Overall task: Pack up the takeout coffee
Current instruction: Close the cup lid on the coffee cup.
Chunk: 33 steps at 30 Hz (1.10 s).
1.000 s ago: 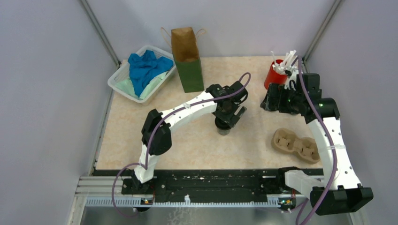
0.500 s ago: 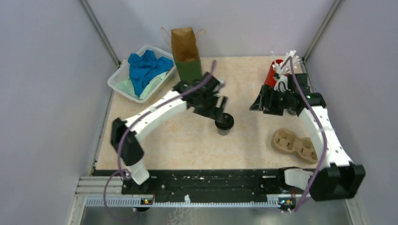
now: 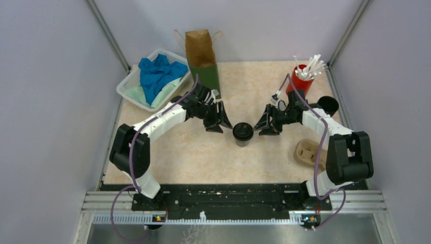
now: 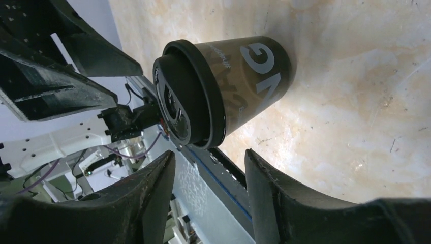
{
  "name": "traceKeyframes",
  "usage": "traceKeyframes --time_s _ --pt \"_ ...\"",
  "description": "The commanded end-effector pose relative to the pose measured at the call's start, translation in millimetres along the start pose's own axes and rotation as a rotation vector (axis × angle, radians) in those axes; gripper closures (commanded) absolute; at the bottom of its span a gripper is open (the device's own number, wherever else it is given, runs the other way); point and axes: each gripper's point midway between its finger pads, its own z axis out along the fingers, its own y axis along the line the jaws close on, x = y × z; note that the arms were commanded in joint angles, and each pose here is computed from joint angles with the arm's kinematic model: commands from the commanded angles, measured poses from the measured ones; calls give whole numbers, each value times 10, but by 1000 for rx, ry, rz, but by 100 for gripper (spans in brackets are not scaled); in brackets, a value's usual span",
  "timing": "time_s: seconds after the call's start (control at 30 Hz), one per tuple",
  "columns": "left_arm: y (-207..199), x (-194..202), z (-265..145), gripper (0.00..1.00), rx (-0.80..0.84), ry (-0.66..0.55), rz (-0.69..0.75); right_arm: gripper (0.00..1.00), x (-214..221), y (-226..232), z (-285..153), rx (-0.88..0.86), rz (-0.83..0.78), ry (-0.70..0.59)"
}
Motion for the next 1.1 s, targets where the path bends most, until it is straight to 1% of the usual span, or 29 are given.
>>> traceKeyframes --time_s 0.0,0.13,0.33,0.57,1.0,1.07 --pt "-99 -70 64 39 74 -7 -24 50 -66 87 70 -77 -39 -16" --pt "14 -52 159 43 52 8 -51 51 -61 20 132 -72 -24 -15" --pt "75 -92 238 46 31 2 -58 51 -23 -71 218 -58 -17 7" --pt "83 -101 299 47 35 10 -63 60 -2 -106 278 -55 -12 20" --pt "205 10 448 52 -5 58 -53 60 2 -81 284 -52 -10 10" --pt "182 8 450 52 -1 57 -44 59 -12 -43 256 -55 -15 -1"
